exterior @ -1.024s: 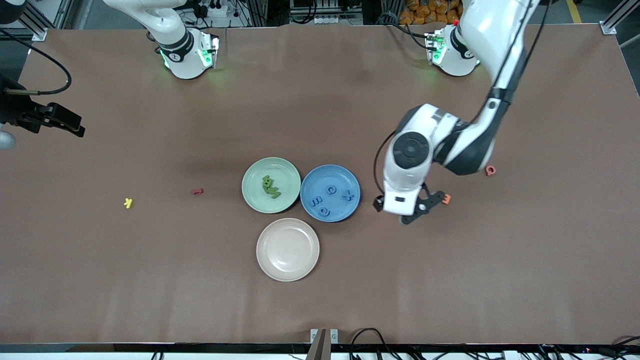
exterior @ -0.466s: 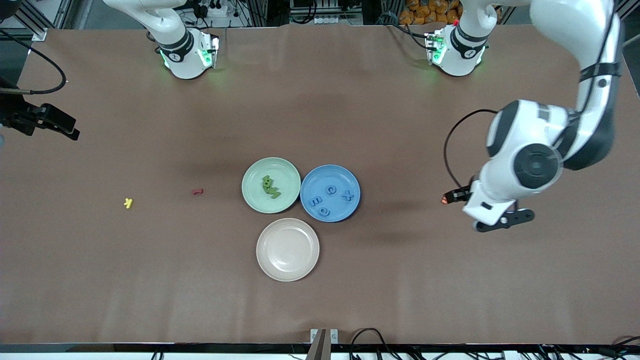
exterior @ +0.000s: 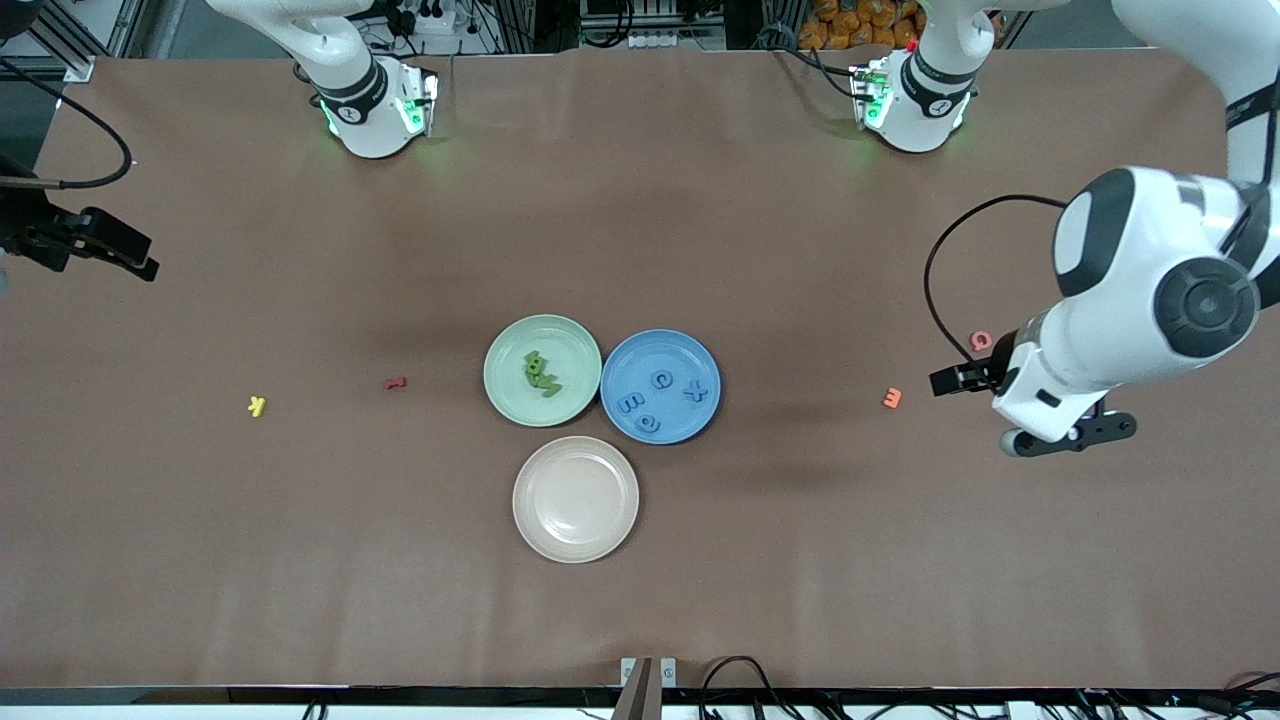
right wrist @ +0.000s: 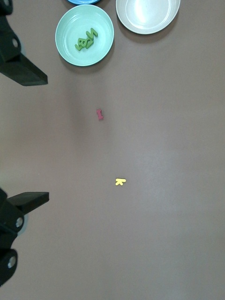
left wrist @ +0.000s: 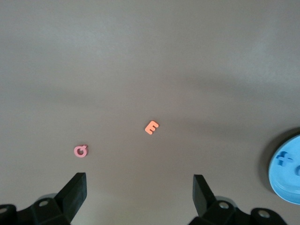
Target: Sort letters by color into matching plates
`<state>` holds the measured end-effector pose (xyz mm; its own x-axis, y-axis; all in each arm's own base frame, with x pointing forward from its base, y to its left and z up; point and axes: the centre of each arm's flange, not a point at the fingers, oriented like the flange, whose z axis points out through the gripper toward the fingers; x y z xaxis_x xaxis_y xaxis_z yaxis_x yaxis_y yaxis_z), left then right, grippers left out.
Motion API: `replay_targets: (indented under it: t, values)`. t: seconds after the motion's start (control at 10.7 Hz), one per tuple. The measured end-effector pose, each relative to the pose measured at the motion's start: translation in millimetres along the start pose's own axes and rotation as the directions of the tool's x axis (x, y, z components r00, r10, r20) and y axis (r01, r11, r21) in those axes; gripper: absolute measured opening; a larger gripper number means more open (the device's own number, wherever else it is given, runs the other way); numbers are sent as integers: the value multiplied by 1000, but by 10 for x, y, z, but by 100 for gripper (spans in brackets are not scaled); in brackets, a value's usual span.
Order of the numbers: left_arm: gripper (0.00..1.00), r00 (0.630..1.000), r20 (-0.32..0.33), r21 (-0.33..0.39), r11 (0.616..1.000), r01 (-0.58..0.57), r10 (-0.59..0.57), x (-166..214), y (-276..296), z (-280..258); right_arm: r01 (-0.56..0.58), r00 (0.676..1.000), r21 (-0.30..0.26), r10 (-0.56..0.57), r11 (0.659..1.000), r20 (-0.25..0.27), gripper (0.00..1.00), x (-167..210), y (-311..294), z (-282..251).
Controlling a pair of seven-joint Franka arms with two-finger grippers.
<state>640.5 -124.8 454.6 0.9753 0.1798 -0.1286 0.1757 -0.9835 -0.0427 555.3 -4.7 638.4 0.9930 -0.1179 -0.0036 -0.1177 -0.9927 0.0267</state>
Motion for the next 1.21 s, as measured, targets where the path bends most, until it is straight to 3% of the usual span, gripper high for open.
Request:
replay_targets:
  t: [0.65, 0.93, 1.21]
  values:
    - [100, 992, -115, -31, 998, 50, -54, -662, -512, -1322, -4, 1000, 1, 4, 1000, 2, 100, 7, 18, 9]
    - [100, 970, -137, -68, 978, 195, -203, -843, -468, -1529, -3, 1000, 1, 3, 1000, 2, 100, 8, 10, 12]
    - [100, 953, -124, -140, 955, 261, -278, -843, -431, -1571, -2, 1000, 1, 2, 1000, 2, 100, 9, 9, 13]
